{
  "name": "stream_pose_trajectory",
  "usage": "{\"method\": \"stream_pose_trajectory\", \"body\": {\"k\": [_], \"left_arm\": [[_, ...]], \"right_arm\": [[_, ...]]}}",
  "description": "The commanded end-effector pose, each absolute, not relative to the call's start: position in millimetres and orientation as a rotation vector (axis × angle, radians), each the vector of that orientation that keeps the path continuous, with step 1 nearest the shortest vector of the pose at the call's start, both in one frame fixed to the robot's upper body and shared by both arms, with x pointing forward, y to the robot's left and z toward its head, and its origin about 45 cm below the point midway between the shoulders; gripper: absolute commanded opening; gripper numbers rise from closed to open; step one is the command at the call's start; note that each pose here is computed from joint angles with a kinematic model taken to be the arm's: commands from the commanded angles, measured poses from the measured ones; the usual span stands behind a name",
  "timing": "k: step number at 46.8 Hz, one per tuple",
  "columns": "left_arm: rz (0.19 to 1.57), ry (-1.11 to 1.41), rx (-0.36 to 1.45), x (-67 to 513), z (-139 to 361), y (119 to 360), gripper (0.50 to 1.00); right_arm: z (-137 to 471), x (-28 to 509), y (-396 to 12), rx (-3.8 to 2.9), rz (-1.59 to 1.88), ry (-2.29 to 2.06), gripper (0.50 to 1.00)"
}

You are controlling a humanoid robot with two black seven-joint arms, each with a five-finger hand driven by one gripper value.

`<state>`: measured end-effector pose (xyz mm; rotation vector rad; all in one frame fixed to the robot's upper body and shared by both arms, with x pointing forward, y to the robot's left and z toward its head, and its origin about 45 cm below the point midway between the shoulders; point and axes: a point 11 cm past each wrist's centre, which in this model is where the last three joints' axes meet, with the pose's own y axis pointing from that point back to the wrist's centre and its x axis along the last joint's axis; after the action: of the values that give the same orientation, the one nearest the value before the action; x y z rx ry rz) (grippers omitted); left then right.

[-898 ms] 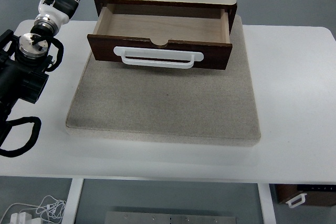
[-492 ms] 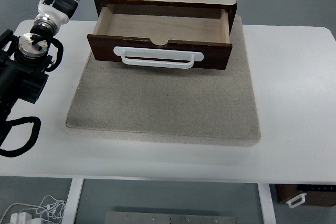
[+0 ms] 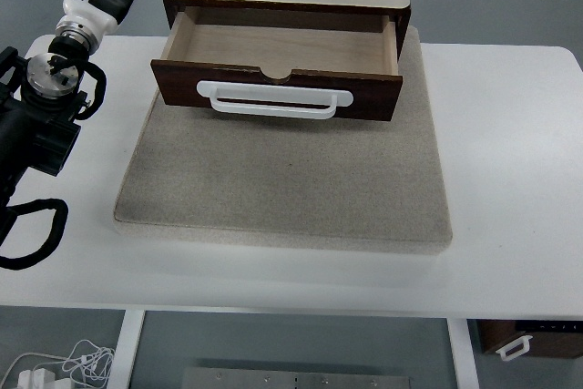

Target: Close drawer under combined cabinet

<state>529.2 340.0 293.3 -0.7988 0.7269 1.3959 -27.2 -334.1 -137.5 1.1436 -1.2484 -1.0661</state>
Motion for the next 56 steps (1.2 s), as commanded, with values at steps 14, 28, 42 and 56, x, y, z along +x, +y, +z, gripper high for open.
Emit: {"method": "stream_pose_trajectory", "body": {"k": [14,28,42,56], "left_arm": [[1.417,0.69,-0.792,530.1,301.9,348.5,0.994],[1.403,0.553,-0.839,532.7,364.7,380.1,0.994],[1.404,0.346,-0.876,530.1,472.0,411.0,0.994],[1.298,0.148,-0.848,517.1,563.6,394.1,0.996]], "right_arm": [[-137.5,-27.2,-334.1,1.144,-1.066,-1.248,0.952],[-137.5,-27.2,-334.1,1.144,-1.066,-1.248,0.952],[-137.5,-27.2,-334.1,1.144,-1.066,-1.248,0.952],[-137.5,-27.2,-334.1,1.144,-1.066,-1.248,0.952]]}}
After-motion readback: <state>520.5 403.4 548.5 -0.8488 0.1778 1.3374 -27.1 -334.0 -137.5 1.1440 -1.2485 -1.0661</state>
